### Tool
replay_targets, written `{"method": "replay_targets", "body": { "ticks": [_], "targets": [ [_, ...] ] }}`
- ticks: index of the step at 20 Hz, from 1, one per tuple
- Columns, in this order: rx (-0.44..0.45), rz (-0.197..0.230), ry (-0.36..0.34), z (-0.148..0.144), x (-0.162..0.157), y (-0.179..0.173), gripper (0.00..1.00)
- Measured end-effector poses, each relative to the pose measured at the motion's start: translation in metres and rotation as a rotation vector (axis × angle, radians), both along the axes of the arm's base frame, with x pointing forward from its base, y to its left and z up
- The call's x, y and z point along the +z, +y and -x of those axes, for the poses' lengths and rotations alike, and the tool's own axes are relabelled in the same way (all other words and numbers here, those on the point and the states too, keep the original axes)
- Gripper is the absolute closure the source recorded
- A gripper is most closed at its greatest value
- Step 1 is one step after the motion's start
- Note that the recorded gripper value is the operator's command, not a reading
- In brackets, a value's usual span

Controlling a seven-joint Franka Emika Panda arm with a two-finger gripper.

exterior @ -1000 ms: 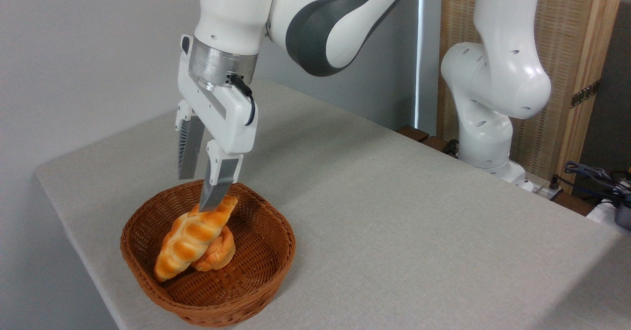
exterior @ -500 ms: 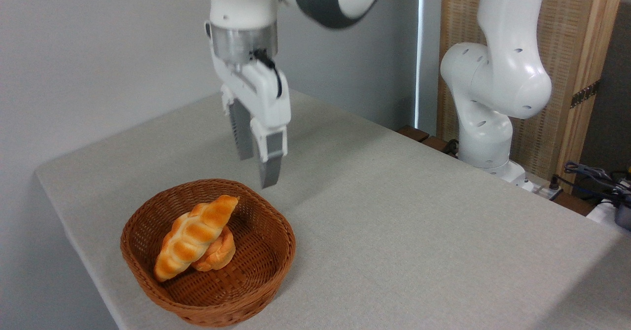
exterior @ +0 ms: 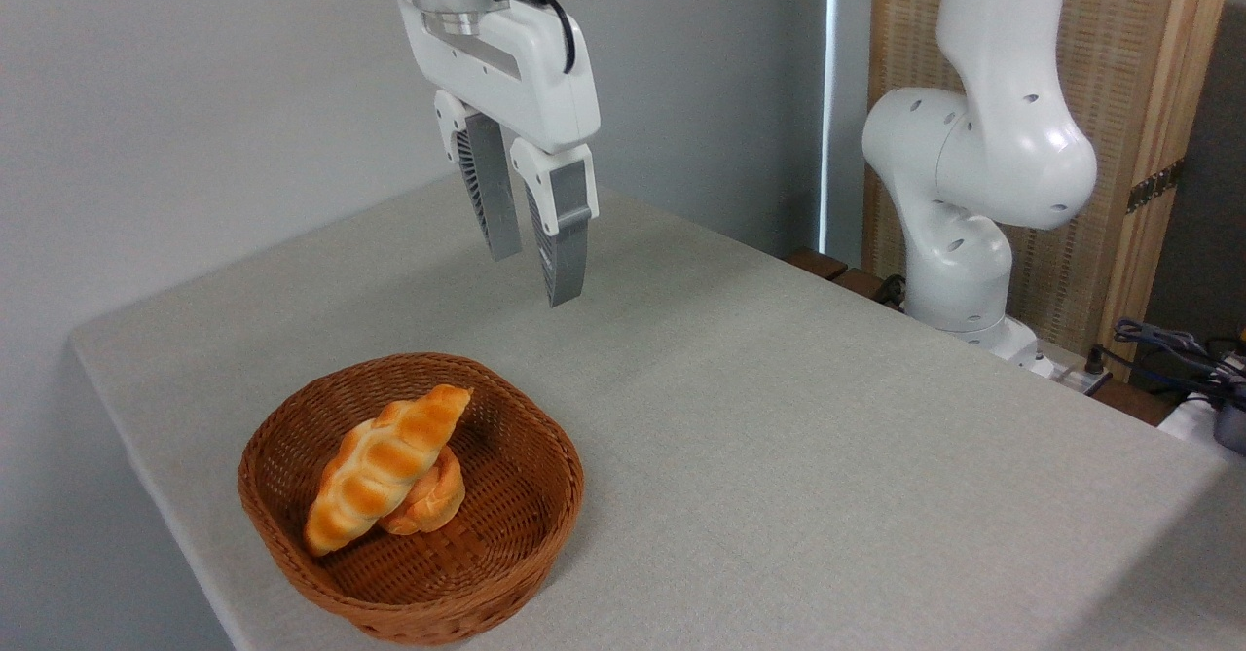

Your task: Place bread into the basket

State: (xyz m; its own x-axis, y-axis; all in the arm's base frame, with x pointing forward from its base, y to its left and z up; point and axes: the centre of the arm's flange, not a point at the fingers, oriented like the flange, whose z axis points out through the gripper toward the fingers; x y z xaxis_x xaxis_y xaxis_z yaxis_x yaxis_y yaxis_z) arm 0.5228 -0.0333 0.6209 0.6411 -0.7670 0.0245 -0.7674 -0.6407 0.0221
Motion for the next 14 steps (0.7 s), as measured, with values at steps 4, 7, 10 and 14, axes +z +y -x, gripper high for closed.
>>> {"method": "replay_targets", "body": {
  "ticks": [4, 7, 10, 14],
  "targets": [
    [-0.014, -0.022, 0.026, -0.015, 0.005, -0.007, 0.0],
    [0.004, -0.037, 0.022, -0.018, 0.006, 0.004, 0.0],
    [0.012, -0.037, 0.021, -0.018, 0.007, 0.008, 0.0],
    [0.007, -0.037, 0.024, -0.019, 0.005, 0.005, 0.0]
  ]
}}
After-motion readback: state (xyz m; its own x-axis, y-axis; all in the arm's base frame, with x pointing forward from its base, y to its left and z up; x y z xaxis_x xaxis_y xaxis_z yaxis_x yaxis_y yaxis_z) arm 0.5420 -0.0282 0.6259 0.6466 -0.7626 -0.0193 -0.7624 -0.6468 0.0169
